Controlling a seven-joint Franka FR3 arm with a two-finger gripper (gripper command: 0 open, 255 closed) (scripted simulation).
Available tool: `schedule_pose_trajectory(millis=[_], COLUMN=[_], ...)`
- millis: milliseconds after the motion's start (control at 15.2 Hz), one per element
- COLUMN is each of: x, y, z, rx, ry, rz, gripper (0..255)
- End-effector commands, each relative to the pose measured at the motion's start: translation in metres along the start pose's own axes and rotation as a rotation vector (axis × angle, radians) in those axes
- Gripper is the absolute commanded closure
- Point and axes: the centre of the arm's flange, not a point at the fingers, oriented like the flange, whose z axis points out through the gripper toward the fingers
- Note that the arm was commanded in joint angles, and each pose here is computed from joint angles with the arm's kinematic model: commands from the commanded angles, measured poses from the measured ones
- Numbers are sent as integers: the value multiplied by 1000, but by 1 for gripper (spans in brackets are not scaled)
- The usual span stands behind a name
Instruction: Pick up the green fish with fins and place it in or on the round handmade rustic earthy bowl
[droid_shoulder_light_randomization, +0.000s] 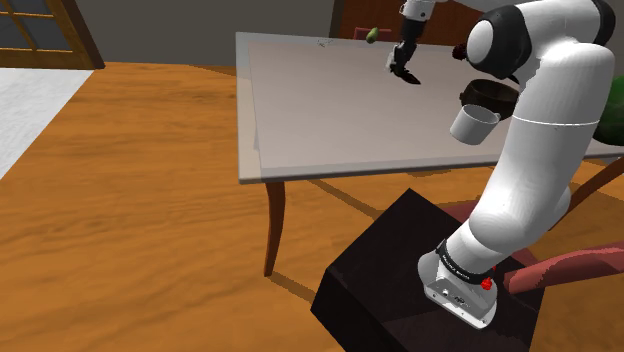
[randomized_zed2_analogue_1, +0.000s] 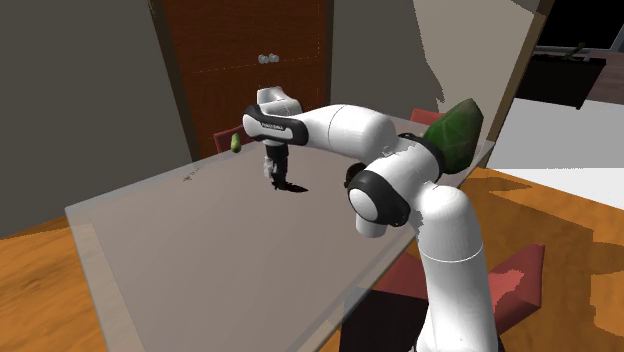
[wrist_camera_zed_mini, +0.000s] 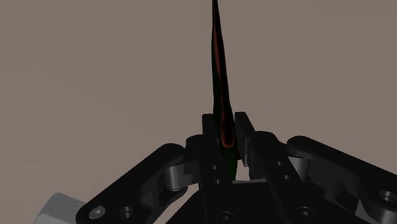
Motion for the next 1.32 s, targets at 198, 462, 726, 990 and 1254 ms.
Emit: schedule_pose_trajectory(millis=[198, 462, 726, 990, 1254], x=[-3, -5, -6, -8, -10], y=[-2, -4, -5, -7, -8], z=[-25, -46, -67, -88, -109], rx=[0, 0, 0, 0, 0], ry=[0, 0, 0, 0, 0], rz=[0, 0, 0, 0, 0], gripper=[255, 255, 255, 255, 255])
